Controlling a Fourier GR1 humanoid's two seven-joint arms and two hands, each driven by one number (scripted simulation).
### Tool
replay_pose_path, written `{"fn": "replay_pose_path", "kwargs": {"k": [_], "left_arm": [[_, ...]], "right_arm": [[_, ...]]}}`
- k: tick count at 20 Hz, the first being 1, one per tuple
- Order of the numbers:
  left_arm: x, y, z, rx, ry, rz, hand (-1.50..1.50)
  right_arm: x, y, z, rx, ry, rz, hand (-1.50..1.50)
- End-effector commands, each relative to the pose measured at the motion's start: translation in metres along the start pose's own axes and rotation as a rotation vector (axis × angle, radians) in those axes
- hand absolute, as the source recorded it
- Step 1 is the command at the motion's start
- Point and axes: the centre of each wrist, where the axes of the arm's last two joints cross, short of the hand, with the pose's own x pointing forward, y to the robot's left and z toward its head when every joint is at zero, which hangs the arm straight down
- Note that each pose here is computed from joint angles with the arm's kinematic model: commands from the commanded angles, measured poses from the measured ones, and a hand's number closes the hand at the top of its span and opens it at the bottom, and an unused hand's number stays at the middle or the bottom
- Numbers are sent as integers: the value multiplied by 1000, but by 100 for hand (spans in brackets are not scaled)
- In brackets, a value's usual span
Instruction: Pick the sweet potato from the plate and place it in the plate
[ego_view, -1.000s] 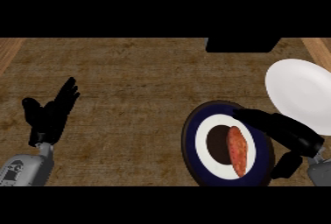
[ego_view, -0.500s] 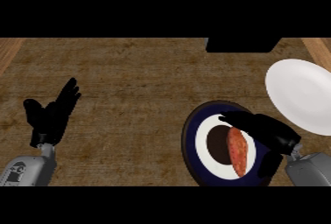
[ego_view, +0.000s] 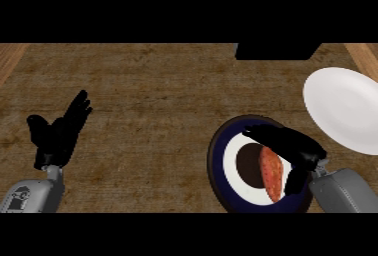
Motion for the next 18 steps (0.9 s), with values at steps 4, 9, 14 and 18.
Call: {"fn": "replay_pose_path", "kwargs": {"k": [4, 9, 14, 18], "left_arm": [[10, -12, -9, 2, -12, 3, 0], [0, -4, 5, -22, 2, 8, 0], [-8, 7, -5, -7, 11, 6, 0], [-7, -10, 5, 28, -11, 3, 0]], "right_arm": [[7, 20, -10, 103, -28, 70, 150], [13, 16, -16, 131, -129, 81, 150], [5, 25, -1, 81, -140, 31, 150], [19, 20, 6, -81, -119, 61, 150]]}}
